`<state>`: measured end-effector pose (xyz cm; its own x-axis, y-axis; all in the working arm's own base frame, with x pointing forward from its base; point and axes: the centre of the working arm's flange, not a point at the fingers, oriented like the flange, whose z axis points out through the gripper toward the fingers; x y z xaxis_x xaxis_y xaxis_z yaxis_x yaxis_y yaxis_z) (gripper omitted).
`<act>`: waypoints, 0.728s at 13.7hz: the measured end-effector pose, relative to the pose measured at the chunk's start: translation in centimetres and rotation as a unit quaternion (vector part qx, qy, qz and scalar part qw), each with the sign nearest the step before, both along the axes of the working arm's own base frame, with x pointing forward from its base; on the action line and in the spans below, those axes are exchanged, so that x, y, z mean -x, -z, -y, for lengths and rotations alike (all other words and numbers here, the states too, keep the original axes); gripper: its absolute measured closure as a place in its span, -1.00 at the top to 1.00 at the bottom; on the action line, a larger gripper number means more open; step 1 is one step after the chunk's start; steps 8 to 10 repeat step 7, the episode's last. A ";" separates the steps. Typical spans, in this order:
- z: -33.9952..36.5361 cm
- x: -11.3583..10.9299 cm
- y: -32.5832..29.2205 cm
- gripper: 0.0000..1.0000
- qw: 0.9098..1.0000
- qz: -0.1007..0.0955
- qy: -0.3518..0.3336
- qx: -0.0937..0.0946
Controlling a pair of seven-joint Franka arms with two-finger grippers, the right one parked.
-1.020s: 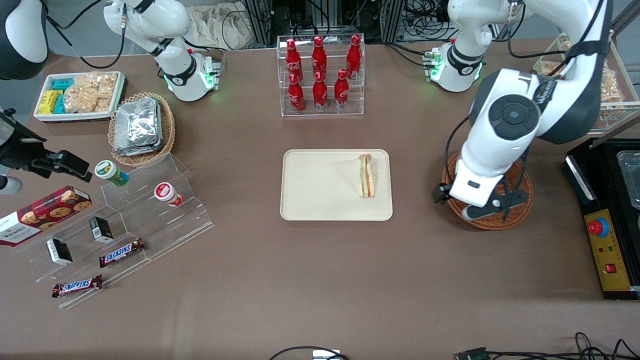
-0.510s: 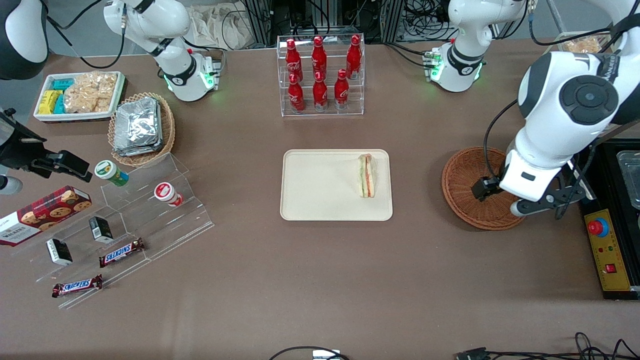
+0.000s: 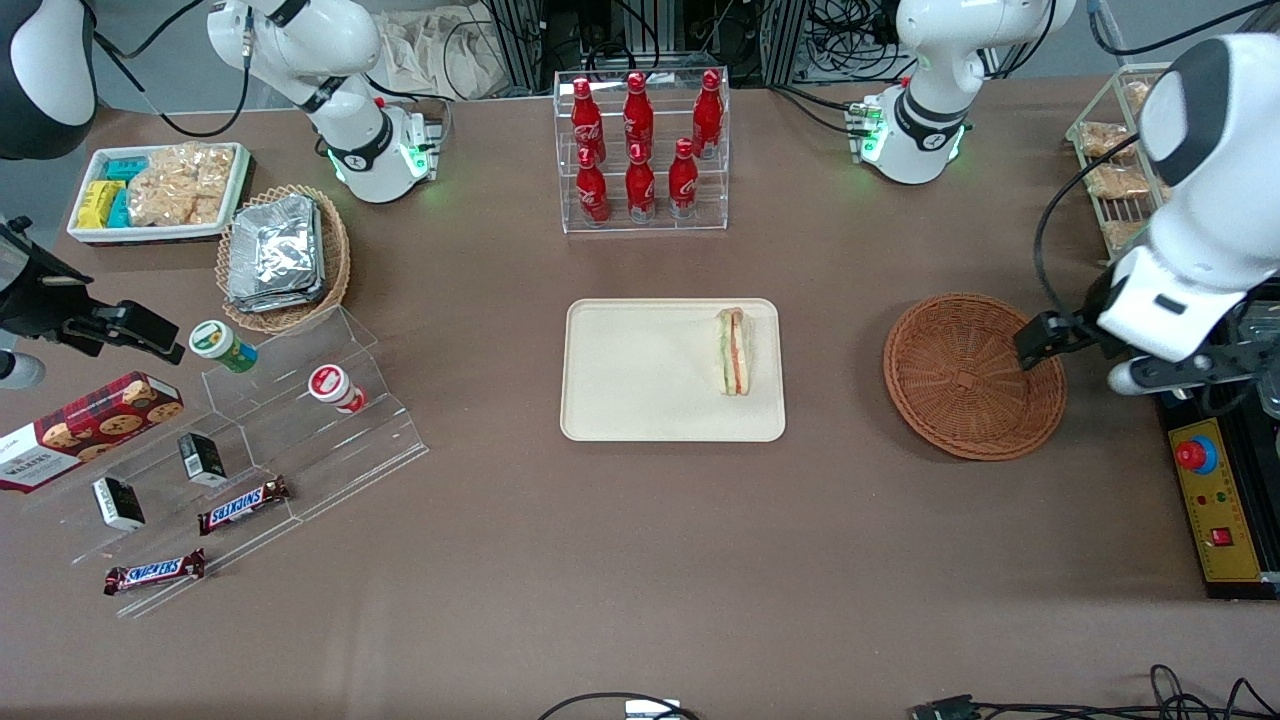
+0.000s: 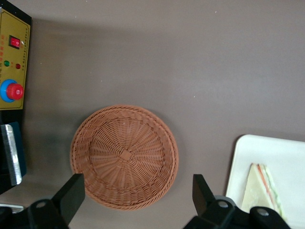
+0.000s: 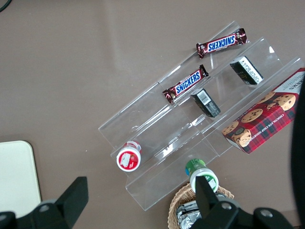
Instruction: Place sandwich from basket to tray
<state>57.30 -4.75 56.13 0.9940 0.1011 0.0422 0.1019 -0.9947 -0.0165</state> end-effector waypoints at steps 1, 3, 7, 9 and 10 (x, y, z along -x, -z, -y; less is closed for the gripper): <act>-0.9 0.6 -0.9 1.00 1.000 -0.001 0.011 0.006; -1.9 1.7 -2.6 1.00 0.999 0.002 0.041 0.009; -1.8 3.8 -5.0 1.00 0.998 -0.008 0.067 0.005; -1.8 3.8 -5.0 1.00 0.998 -0.008 0.067 0.005; -1.8 3.8 -5.0 1.00 0.998 -0.008 0.067 0.005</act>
